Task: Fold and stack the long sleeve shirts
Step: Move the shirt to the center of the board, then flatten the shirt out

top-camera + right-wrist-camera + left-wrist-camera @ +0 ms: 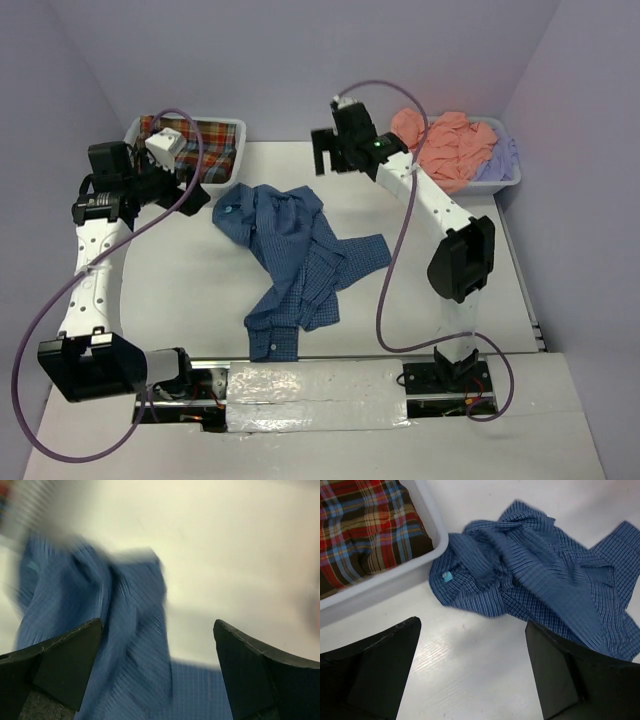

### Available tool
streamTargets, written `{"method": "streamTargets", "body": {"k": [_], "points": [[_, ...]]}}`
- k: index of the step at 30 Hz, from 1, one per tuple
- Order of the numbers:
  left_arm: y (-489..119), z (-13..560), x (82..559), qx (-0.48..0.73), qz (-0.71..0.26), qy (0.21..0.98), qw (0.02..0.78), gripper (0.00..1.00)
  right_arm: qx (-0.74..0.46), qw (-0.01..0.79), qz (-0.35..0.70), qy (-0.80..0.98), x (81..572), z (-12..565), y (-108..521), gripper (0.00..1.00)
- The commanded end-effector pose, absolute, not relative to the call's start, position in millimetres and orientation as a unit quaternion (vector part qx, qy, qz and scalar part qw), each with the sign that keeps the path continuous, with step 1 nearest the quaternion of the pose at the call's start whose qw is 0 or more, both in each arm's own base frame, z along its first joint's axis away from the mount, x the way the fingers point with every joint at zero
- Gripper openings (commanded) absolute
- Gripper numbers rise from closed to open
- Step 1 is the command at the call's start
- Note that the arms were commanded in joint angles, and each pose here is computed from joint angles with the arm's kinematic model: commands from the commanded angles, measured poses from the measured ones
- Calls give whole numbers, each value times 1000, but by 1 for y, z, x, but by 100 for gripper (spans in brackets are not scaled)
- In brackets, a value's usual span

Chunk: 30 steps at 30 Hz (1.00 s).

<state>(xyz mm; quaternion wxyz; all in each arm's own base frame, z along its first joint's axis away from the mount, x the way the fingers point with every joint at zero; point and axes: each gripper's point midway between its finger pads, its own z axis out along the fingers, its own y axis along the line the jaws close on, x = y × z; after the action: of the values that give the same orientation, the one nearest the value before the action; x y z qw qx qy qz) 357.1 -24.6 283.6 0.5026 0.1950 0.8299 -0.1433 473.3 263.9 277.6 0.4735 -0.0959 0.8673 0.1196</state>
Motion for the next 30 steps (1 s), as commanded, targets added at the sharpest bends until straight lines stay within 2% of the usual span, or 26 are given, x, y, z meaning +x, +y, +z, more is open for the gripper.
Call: {"method": "streamTargets", "body": {"k": [1,3,4,5,6,7,8,9,11,13,15,19,21,23,25,27,28,29,30], "points": [[-35,266,348,230,-156,836,473,99,-70,446,99,887,439,274,231,100],[-50,235,335,258,-161,852,425,99,-68,464,110,876,428,279,226,100],[-48,219,332,265,-135,866,403,99,-75,459,126,876,420,272,230,93],[-51,205,328,287,-120,870,384,99,-83,445,132,882,411,245,232,77],[-60,180,316,311,-101,880,345,99,-80,449,146,878,401,246,231,28],[-63,168,311,327,-94,881,329,99,-81,427,144,889,389,218,229,18],[-66,155,306,335,-94,884,311,99,-87,433,156,884,383,217,239,19],[-71,139,299,343,-97,886,295,99,-89,427,161,885,376,211,242,37],[-66,120,298,334,-84,897,277,99,-116,418,176,884,361,197,262,54],[-59,117,312,310,-61,904,289,99,-165,418,185,874,343,194,300,72],[-44,120,326,270,-48,913,303,99,-194,428,169,867,336,189,331,80],[-2,132,352,170,-59,924,338,99,-197,426,177,865,344,173,376,88],[18,131,355,131,-68,929,340,99,-201,432,147,867,357,156,394,92],[20,123,354,125,-84,930,335,99,-218,412,110,878,364,121,405,93],[17,114,355,127,-96,931,328,99,-224,412,104,877,374,123,419,91],[14,110,359,123,-107,931,326,99,-223,404,82,883,381,104,423,80],[14,105,363,120,-113,933,320,99,-222,391,64,891,381,90,417,73],[11,103,365,117,-123,933,318,99,-220,386,53,894,380,85,412,53],[9,100,367,117,-128,933,315,99,-222,381,47,896,377,80,407,42]]}}
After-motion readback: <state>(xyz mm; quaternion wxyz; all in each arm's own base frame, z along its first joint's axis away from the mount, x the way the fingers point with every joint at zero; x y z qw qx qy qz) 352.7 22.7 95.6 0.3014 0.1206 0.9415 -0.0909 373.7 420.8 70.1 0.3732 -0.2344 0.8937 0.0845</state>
